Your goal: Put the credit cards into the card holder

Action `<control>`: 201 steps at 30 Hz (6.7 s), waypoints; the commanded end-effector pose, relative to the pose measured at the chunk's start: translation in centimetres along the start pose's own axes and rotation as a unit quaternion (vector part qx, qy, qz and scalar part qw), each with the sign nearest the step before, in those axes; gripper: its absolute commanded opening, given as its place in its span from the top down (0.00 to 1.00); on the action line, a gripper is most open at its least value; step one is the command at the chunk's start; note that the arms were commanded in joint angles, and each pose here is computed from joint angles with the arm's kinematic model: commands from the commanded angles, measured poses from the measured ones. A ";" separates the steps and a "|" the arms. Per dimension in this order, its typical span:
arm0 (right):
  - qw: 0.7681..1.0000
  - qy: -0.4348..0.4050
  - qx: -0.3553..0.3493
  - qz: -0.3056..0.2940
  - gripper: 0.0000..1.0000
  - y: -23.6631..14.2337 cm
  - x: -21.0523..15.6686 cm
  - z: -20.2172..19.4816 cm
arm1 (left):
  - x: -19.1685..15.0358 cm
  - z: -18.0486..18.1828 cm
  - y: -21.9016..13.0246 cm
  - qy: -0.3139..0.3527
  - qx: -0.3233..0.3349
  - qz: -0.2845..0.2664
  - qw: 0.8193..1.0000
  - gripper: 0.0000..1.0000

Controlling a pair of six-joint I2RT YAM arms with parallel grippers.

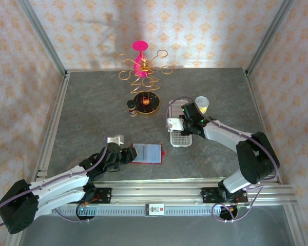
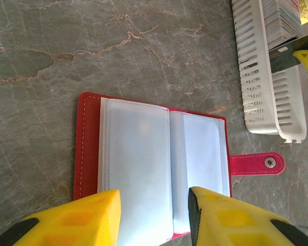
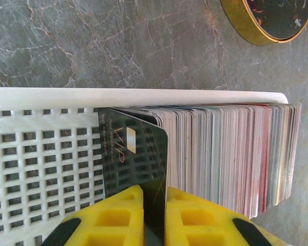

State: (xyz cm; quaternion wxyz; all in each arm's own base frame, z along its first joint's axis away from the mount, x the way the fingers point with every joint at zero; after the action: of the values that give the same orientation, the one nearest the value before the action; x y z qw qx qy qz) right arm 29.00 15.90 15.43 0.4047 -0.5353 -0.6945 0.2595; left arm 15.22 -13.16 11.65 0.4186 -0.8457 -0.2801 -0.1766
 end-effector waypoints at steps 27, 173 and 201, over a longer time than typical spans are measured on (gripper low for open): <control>1.000 0.012 -0.022 -0.007 0.92 -2.7 0.7 -1.3 | -0.1 -0.4 0.2 -0.004 -0.012 0.006 1.000 0.63; 0.571 0.797 0.186 -0.061 1.00 2.3 12.6 15.0 | -2.7 1.8 2.8 0.090 0.183 0.098 0.974 0.74; 0.598 0.777 0.198 -0.020 1.00 1.6 11.5 14.8 | -2.2 2.8 2.6 0.036 0.152 0.059 0.986 0.73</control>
State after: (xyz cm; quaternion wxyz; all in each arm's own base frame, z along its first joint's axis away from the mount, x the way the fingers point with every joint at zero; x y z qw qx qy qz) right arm 17.02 29.29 10.35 0.9041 -0.3915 -0.0642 -0.1592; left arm 15.95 -13.83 8.81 0.5347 -0.7909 -0.2507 -0.1603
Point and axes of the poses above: each hand's point on the last joint's axis, 136 mm out from that joint toward the fingers, its own y axis out along the fingers, its own z axis along the line the jaws close on, x = y × z, the point moved 9 cm from there along -y, back along the fingers, and after that the axes turned 5 degrees about y, right-handed, at the moved point
